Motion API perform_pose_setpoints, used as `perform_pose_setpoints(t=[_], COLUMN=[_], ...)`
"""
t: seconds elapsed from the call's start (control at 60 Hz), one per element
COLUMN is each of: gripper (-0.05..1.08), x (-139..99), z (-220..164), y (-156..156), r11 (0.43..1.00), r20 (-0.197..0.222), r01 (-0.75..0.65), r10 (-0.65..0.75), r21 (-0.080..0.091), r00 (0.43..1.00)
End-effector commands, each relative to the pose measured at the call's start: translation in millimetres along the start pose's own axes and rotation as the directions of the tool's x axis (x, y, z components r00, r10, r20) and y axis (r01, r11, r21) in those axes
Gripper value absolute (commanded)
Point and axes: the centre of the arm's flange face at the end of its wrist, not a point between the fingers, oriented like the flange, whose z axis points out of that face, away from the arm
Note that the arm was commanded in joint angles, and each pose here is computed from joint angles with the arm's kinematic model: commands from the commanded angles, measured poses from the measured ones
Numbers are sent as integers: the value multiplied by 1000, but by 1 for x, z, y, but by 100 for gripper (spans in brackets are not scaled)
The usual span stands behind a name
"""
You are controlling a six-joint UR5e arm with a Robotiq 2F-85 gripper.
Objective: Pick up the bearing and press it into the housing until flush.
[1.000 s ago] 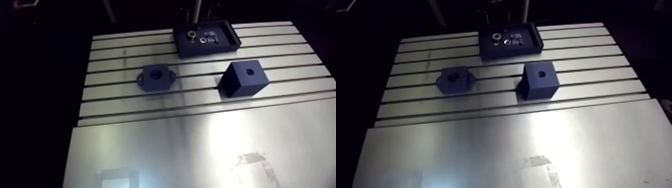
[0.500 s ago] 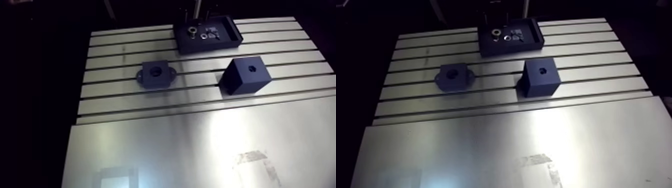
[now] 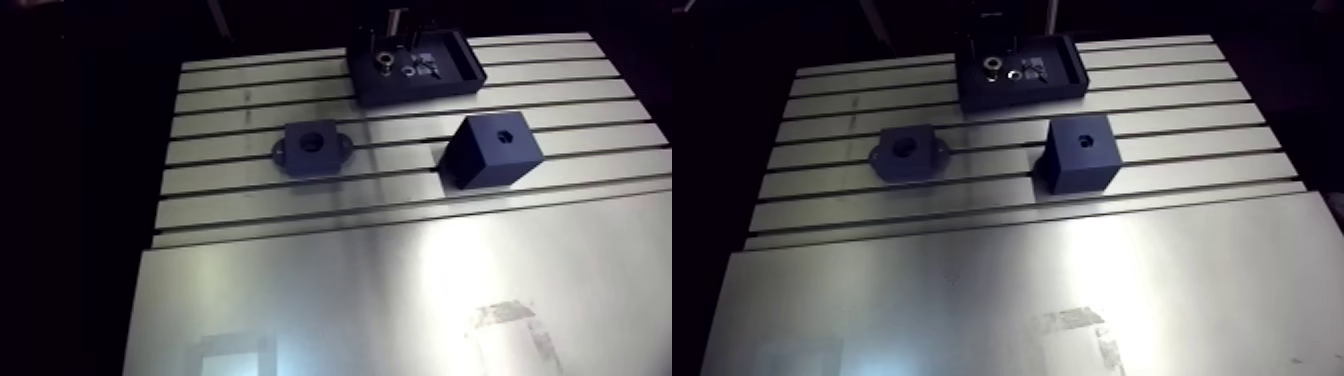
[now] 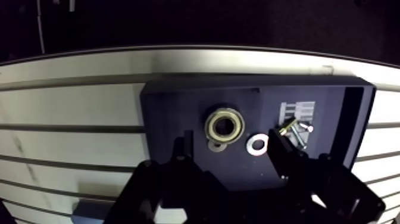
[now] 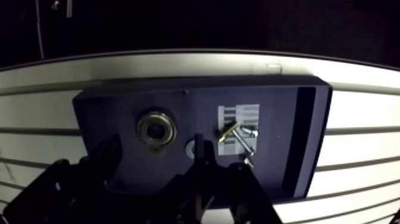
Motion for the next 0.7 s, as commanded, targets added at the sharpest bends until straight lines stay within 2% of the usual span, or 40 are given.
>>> perform_pose_setpoints(t=[0.017,0.533,0.567,0.7], gripper=[29,33,36,38], x=[0,3,3,3], z=[6,12,13,13], y=[0,-2,-2,-2], r11=[1000,1000,1000,1000], r20=[8,11,13,13], r01=[3,6,6,6], r10=[-3,-6,-6,-6], r21=[2,2,2,2], r00=[1000,1000,1000,1000])
